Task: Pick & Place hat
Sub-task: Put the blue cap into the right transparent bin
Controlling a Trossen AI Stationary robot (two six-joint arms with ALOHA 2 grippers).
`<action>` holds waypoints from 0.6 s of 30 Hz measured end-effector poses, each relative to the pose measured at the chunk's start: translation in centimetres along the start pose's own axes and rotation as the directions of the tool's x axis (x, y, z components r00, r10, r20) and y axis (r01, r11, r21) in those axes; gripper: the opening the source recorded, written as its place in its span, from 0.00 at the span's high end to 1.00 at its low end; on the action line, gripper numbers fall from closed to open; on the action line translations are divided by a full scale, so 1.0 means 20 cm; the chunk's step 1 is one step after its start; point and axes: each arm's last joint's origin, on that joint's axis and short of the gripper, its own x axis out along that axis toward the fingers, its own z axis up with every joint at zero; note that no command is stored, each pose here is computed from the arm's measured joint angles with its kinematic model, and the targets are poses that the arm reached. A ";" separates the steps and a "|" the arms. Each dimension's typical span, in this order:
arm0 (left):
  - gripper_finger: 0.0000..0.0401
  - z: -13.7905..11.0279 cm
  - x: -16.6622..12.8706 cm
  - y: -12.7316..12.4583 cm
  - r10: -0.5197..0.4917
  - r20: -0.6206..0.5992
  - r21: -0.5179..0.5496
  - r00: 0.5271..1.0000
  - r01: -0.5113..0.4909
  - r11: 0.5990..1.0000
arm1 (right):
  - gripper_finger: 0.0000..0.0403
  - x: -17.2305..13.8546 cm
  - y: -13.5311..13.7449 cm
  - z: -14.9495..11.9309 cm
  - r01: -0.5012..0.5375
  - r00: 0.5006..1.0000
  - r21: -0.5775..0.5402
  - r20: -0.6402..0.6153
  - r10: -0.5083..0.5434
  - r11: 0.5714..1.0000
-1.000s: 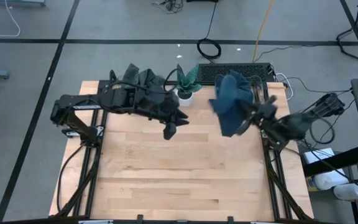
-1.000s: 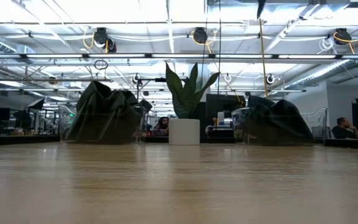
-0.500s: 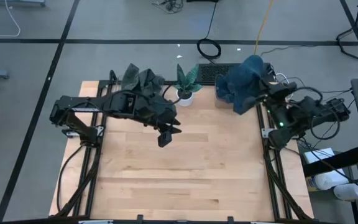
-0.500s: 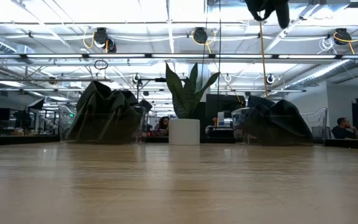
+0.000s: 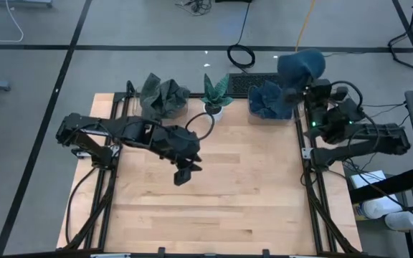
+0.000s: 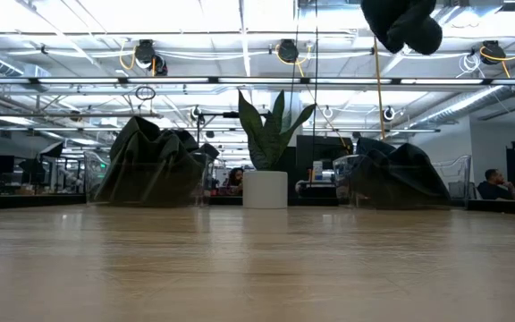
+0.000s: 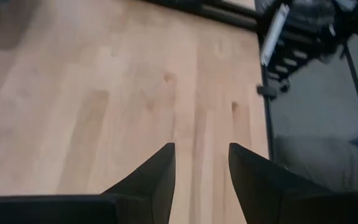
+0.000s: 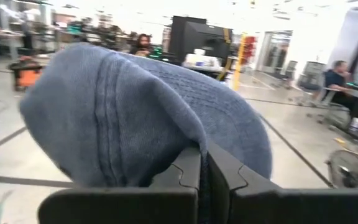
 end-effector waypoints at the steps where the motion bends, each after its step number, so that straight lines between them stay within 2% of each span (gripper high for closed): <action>1: 0.61 -0.01 0.00 -0.01 -0.010 -0.016 0.003 1.000 0.010 1.000 | 1.00 0.01 0.00 0.00 0.018 1.000 -0.001 -0.001 -0.018 1.000; 4: 0.61 -0.03 0.00 -0.02 -0.015 -0.054 0.008 0.998 0.015 1.000 | 1.00 0.05 0.01 -0.01 0.068 0.998 -0.023 -0.006 -0.068 0.997; 7: 0.61 -0.06 0.00 -0.03 -0.009 -0.093 0.023 0.996 0.011 1.000 | 1.00 0.10 0.06 -0.05 0.120 0.992 -0.117 -0.010 -0.122 0.986; 12: 0.61 -0.10 0.00 -0.06 0.012 -0.159 0.061 0.987 -0.002 0.998 | 1.00 0.20 0.21 -0.16 0.184 0.979 -0.347 -0.016 -0.202 0.920; 16: 0.61 -0.12 -0.01 -0.07 0.019 -0.187 0.075 0.982 -0.005 0.997 | 1.00 0.28 0.30 -0.23 0.229 0.965 -0.419 -0.021 -0.262 0.878; 18: 0.61 -0.13 -0.01 -0.08 0.026 -0.193 0.084 0.981 -0.010 0.996 | 1.00 0.33 0.34 -0.27 0.249 0.955 -0.477 -0.024 -0.295 0.843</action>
